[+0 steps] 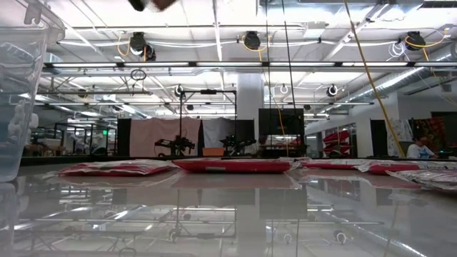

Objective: Sort popcorn bags into baskets
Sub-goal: Put the popcorn bag into the transparent bin

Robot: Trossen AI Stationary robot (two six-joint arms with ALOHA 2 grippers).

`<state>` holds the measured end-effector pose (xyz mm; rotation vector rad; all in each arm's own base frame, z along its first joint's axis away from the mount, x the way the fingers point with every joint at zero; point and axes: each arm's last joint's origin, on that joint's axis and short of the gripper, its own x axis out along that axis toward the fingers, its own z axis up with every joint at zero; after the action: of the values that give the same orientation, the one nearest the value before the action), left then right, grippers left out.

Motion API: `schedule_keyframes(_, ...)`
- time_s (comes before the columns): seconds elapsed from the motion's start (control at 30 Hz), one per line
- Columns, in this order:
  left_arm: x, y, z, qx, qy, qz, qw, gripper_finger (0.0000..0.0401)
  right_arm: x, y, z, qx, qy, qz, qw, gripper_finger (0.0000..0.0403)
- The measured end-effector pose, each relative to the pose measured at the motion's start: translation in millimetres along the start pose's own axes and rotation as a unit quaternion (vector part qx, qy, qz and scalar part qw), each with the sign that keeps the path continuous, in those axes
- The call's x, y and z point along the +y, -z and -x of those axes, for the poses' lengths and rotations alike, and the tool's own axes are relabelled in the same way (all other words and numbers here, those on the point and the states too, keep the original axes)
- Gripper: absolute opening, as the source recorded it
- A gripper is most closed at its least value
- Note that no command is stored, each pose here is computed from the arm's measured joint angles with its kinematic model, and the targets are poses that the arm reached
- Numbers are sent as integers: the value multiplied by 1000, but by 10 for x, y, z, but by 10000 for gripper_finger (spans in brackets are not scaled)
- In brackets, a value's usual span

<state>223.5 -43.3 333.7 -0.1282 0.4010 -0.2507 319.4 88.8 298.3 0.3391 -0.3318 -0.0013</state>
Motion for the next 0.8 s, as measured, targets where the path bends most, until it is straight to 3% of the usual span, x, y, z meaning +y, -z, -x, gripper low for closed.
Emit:
schedule_keyframes(0.3, -144, 226, 479, 112, 48, 123, 985, 18, -48, 176, 17, 88, 21, 36, 995, 111)
schedule_keyframes(0.5, -369, 432, 736, 230, 121, 215, 941, 25, -73, 286, 49, 144, 32, 55, 988, 162)
schedule_keyframes(0.67, -535, 604, 853, 329, 119, 251, 903, 19, -36, 354, 87, 176, 30, 64, 982, 175)
schedule_keyframes(0.8, -644, 654, 875, 347, 107, 254, 897, 27, 2, 364, 102, 178, 24, 65, 982, 175)
